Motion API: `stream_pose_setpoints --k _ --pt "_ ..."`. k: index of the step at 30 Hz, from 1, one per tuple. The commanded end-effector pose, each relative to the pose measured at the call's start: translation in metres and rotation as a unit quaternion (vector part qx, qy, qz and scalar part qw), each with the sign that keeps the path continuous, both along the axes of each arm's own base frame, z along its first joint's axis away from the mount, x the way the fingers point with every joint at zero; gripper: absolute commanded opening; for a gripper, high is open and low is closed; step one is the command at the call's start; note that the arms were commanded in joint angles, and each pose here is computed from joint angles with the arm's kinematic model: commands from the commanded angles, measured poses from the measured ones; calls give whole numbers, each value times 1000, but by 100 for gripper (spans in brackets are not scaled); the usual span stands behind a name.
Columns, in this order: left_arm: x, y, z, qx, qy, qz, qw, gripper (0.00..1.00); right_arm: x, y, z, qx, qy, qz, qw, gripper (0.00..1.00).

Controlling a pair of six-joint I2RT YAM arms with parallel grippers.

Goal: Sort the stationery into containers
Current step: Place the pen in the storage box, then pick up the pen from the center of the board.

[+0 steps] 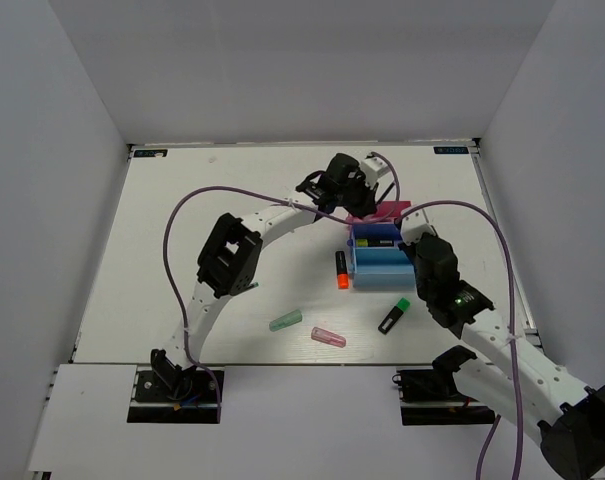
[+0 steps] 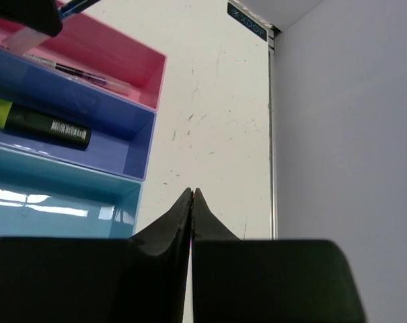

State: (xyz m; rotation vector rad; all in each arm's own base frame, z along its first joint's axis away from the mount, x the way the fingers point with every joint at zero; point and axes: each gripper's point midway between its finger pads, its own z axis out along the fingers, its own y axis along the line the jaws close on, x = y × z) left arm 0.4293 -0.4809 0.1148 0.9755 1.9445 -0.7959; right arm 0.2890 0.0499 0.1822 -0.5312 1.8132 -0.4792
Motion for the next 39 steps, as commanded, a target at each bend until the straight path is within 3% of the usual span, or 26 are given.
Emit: stream_pose_setpoints --k 1,3,4,6,7,8,11,13,14,16,17,18,19,20,21,22,23,24,25,26,27,28,29,30,33,39 --pt "15 -13 52 -52 -47 15 997 4 4 -4 22 24 -48 -21 998 0" --pt "18 -10 47 -45 -48 24 998 14 4 -5 21 23 -48 -21 998 0" --pt "18 -8 44 -40 -46 26 998 37 3 -4 21 24 -48 -21 998 0" --pt "19 -5 44 -33 -47 30 998 51 3 -4 22 26 -48 -20 998 0" --pt "16 -5 44 -31 -48 26 998 65 3 -3 22 27 -48 -18 998 0" --pt "15 -4 45 -30 -48 26 998 71 3 -4 21 27 -48 -20 998 0" --pt "11 -4 60 -37 -56 21 997 74 3 -4 20 26 -46 -19 998 0" --pt "6 -6 78 -48 -65 18 997 64 3 -3 20 27 -45 -17 998 0" --pt "2 -7 82 -50 -67 13 996 52 3 -4 19 26 -44 -18 999 0" --pt "-8 1 122 -65 -92 17 994 17 3 -3 17 27 -42 -14 999 0" --pt "-16 10 102 -40 -75 33 996 0 2 -2 17 28 -39 -10 999 0" --pt "-23 22 127 -50 -81 49 994 0 1 -1 13 26 -31 -5 999 0" --pt "-30 42 151 -54 -82 82 992 0 1 5 11 32 -24 11 999 9" --pt "-40 71 124 -18 -62 126 990 1 0 16 8 40 -12 43 998 20" --pt "-52 94 107 26 -40 140 989 14 -9 20 -9 26 34 65 997 36" --pt "-61 121 102 56 -39 162 985 35 -13 27 -16 24 54 90 994 50" --pt "-69 136 95 88 -47 148 984 51 -19 54 -20 43 79 163 982 69" --pt "-99 176 60 171 -3 130 977 65 -32 57 -33 37 120 183 975 76" --pt "-110 190 60 184 9 111 976 72 -39 70 -36 44 137 223 964 78" --pt "-122 203 57 214 0 73 974 77 -51 79 -43 48 164 259 951 74" --pt "-151 239 21 289 59 52 954 80 -56 83 -43 49 176 275 944 67" --pt "-163 250 16 310 69 38 947 81 -66 91 -48 56 195 303 931 53" --pt "-171 265 10 338 68 24 938 81 -68 95 -48 56 200 315 926 15" --pt "-180 290 -14 386 78 31 919 81 -73 101 -47 65 207 335 917 0" --pt "-199 314 -41 416 90 23 905 78 -75 101 -53 62 220 335 914 0" --pt "-199 334 -77 418 106 29 902 72 -71 96 -58 63 224 319 919 0"
